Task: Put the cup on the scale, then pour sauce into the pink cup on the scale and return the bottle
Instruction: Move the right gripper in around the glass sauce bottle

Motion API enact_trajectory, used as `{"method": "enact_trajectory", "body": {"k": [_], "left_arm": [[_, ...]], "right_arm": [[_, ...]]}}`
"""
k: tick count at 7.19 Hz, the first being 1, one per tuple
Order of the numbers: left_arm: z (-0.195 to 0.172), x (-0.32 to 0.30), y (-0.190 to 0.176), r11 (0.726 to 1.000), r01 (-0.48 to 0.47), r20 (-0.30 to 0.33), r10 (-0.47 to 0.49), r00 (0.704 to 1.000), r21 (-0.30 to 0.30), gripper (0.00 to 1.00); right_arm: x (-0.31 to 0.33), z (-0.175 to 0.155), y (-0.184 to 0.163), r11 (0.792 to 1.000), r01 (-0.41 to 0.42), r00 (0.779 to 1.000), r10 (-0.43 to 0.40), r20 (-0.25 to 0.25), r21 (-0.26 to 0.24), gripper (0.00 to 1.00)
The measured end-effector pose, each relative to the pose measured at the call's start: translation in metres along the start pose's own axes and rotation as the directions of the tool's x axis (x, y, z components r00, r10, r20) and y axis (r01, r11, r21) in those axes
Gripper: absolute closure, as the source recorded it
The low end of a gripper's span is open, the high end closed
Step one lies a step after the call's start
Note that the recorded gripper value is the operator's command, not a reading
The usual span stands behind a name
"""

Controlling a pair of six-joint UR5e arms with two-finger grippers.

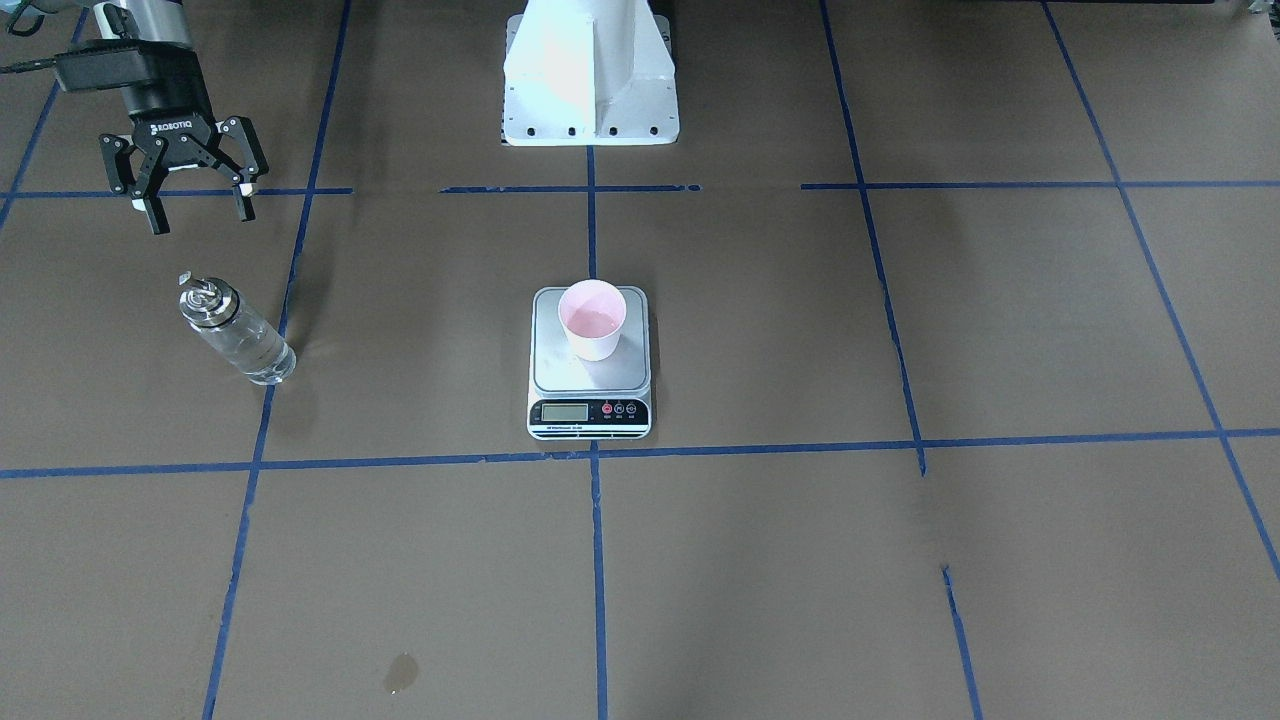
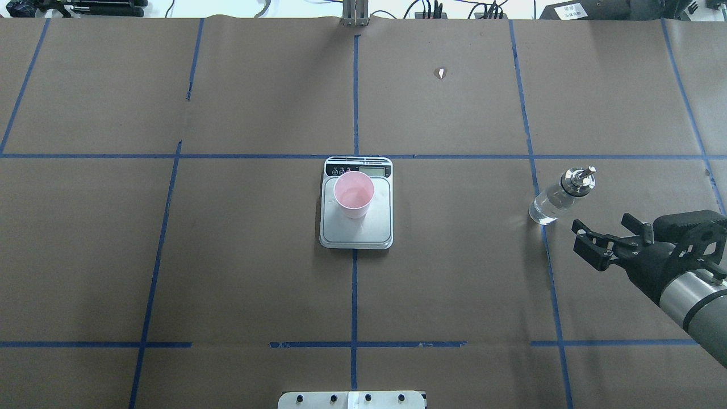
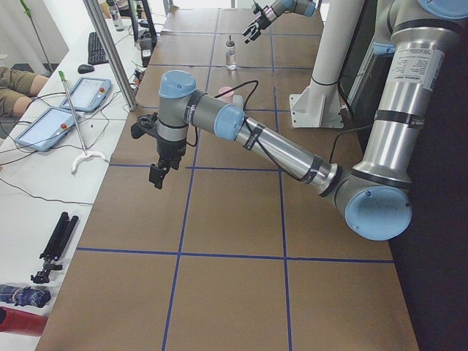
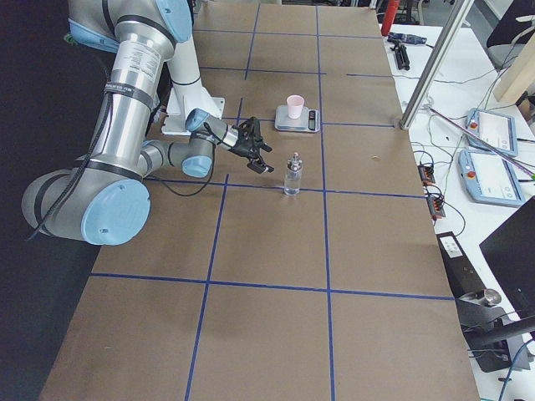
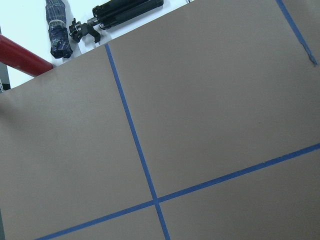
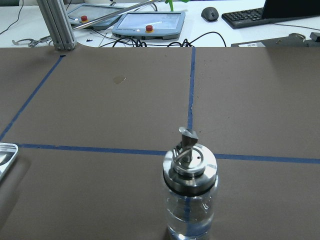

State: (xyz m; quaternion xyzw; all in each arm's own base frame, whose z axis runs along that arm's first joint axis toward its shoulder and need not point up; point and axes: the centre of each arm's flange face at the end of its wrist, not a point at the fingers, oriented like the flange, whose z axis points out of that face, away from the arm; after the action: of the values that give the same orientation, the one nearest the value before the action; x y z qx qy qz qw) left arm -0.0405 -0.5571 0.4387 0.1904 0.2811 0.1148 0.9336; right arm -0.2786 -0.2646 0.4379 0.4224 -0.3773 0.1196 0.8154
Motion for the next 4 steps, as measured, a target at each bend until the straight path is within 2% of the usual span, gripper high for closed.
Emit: {"method": "enact_trajectory", "body": {"k": [2,4], "left_arm": [[0.007,-0.006,0.01,1.0,-0.002,0.002,0.002,1.0,0.012,0.0],[0.011,-0.012,0.017,1.0,0.007,0.006,-0.007,1.0,0.012,0.0]], "right_arm": [[-0.003,0.001,0.006,0.999,0.001,1.0,-0.001,0.011,0.045,0.0],[-0.001,0.006,0.018,0.997,0.025,1.0,-0.025,-0.008,0.079,0.0]]}}
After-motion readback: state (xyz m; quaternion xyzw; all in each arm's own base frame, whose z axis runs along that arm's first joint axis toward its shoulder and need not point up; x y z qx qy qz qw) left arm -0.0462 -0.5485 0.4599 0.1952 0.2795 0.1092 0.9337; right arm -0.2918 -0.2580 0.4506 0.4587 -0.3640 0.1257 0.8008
